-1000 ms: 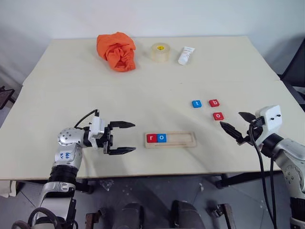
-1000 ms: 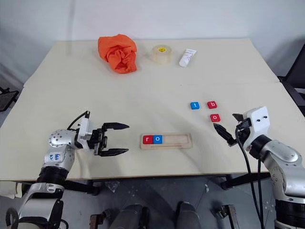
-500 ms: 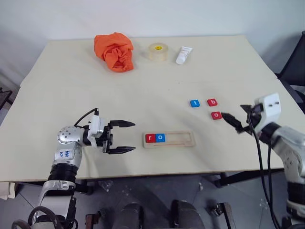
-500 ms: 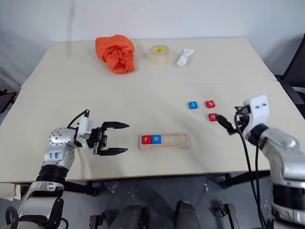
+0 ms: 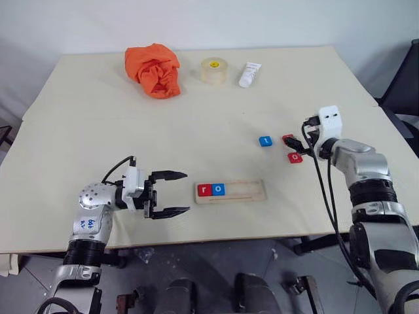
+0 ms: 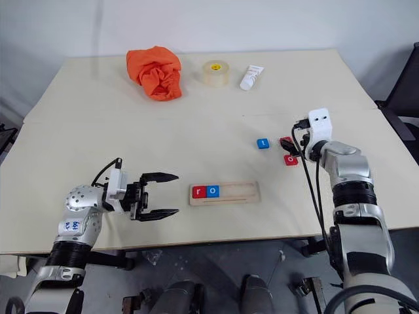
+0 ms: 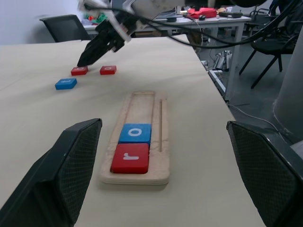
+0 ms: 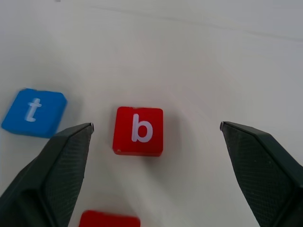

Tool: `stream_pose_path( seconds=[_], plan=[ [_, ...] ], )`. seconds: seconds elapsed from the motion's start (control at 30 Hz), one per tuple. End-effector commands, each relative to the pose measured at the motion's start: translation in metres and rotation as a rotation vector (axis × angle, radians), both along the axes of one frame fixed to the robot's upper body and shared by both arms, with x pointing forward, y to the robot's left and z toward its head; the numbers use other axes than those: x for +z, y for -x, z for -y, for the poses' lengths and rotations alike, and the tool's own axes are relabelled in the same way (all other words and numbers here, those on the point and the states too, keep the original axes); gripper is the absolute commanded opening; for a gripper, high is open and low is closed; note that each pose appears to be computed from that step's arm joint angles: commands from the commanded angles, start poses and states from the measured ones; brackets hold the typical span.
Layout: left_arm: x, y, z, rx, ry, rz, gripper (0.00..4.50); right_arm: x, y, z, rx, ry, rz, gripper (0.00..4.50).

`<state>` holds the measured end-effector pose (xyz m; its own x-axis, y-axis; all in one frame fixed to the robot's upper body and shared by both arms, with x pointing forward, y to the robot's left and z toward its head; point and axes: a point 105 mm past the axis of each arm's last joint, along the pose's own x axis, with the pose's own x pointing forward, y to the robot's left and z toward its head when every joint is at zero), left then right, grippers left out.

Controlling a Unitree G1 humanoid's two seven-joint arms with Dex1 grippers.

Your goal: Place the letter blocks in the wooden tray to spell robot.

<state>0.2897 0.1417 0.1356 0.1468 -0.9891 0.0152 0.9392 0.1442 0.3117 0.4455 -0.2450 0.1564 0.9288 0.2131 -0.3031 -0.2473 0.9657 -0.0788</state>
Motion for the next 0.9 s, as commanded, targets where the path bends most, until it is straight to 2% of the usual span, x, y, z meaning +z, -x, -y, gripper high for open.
stream_pose_path(
  seconds=[0.03,0.17,0.27,0.4,0.43,0.5,0.63,0.73,0.83,0.9],
  plan=[
    [0.011,0.002,-0.003,0.019,0.023,0.04,4.48,0.01,-0.006,-0.003,0.013,0.006,0.044,4.5],
    [0.011,0.003,-0.003,0.034,0.024,0.043,4.48,0.002,-0.009,-0.004,0.001,0.016,0.01,4.5],
    [0.012,0.003,-0.003,0.039,0.025,0.043,4.5,-0.002,-0.009,-0.003,-0.012,0.009,-0.008,3.95],
    [0.012,0.002,-0.002,0.044,0.029,0.047,4.5,-0.005,-0.009,-0.004,-0.012,0.003,-0.002,2.52],
    [0.013,0.002,-0.002,0.044,0.03,0.047,4.5,-0.005,-0.01,-0.004,-0.013,0.001,-0.002,2.29],
    [0.013,0.002,-0.002,0.043,0.031,0.047,4.5,-0.005,-0.01,-0.005,-0.013,-0.003,0.001,1.48],
    [0.012,0.002,-0.002,0.032,0.03,0.041,4.5,0.001,-0.011,-0.006,-0.014,-0.012,0.031,1.46],
    [0.008,0.002,-0.004,0.015,0.017,0.026,4.5,0.022,-0.01,-0.006,-0.01,-0.015,0.099,1.46],
    [0.006,0.0,-0.007,0.01,0.01,0.016,4.5,0.039,0.001,-0.012,0.001,-0.031,0.153,1.46],
    [0.005,-0.002,-0.008,0.009,0.01,0.014,4.5,0.04,0.013,-0.016,-0.003,-0.025,0.158,1.46]
  ],
)
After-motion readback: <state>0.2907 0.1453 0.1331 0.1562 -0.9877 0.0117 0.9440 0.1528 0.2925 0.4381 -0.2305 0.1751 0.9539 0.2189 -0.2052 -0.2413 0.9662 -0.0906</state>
